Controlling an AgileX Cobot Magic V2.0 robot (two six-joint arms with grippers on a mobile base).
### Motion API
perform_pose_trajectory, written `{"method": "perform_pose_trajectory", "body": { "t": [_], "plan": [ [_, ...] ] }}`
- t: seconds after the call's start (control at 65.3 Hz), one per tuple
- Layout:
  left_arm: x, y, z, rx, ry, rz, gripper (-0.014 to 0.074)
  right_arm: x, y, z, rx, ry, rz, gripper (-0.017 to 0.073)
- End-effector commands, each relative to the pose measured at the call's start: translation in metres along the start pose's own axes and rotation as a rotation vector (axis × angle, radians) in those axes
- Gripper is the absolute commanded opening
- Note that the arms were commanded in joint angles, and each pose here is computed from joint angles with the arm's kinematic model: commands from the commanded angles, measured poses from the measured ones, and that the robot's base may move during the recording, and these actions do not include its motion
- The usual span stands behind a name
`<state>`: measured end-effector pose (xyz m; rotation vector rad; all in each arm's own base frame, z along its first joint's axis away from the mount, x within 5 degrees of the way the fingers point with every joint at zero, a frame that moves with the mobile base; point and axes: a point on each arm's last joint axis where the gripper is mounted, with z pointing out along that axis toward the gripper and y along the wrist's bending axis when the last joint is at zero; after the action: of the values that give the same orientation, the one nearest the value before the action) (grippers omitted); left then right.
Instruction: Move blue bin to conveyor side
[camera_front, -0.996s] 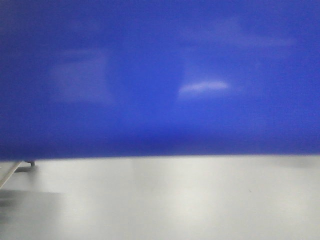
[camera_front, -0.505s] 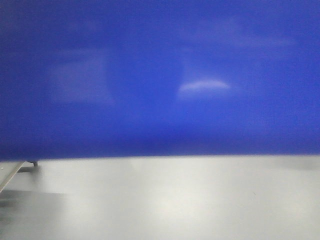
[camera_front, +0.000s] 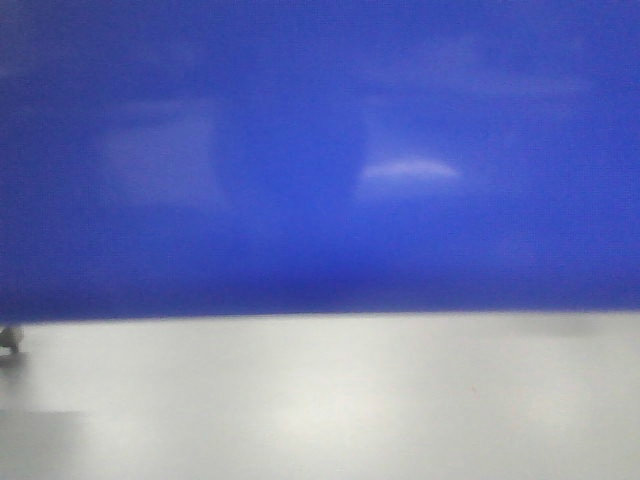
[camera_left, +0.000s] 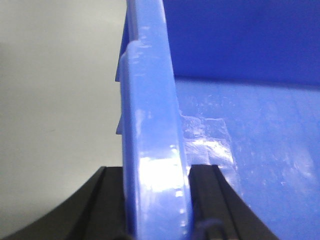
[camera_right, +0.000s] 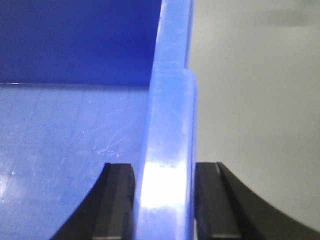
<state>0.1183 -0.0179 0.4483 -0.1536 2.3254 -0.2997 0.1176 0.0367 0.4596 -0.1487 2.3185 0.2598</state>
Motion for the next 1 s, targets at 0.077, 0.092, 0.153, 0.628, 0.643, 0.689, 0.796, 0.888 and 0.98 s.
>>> {"method": "perform_pose_trajectory", "body": {
  "t": [0.077, 0.092, 0.153, 0.628, 0.643, 0.689, 0.796, 0.888, 0.98],
  "plan": [
    [-0.0074, 0.0034, -0.0091, -0.04, -0.119, 0.035, 0.0001, -0.0079, -0.0076, -0.0107, 0.079, -0.126, -0.042, -0.0073],
    [-0.0074, 0.0034, -0.0091, -0.04, -0.119, 0.035, 0.0001, -0.0079, -0.0076, -0.0107, 0.079, -0.126, -0.042, -0.0073],
    [-0.0074, 0.0034, -0.0091, -0.04, -0.119, 0.035, 0.0001, -0.0079, -0.0076, -0.0107, 0.079, -0.126, -0.042, -0.0073],
    [-0.0074, 0.0034, -0.0091, -0.04, -0.119, 0.035, 0.0001, -0.0079, -0.0076, -0.0107, 0.079, -0.126, -0.042, -0.0073],
    [-0.0074, 0.0034, -0.0091, -0.04, -0.119, 0.035, 0.0001, -0.0079, -0.0076, -0.0107, 0.079, -0.126, -0.042, -0.0073],
    [-0.0074, 0.0034, -0.0091, -0.04, -0.119, 0.035, 0.0001, -0.0079, -0.0076, -0.0107, 0.079, -0.126, -0.042, -0.0073],
    [-0.0074, 0.0034, -0.0091, -0.04, -0.119, 0.035, 0.0001, -0.0079, -0.0076, -0.0107, 0.079, -0.126, -0.042, -0.0073],
    [-0.0074, 0.0034, -0.0091, -0.04, -0.119, 0.035, 0.0001, -0.0079, -0.0076, -0.0107, 0.079, -0.126, -0.042, -0.0073],
    [-0.0074, 0.0034, -0.0091, -0.04, -0.119, 0.035, 0.0001, -0.0079, -0.0076, -0.0107, 0.079, -0.126, -0.042, -0.0073]
  ]
}}
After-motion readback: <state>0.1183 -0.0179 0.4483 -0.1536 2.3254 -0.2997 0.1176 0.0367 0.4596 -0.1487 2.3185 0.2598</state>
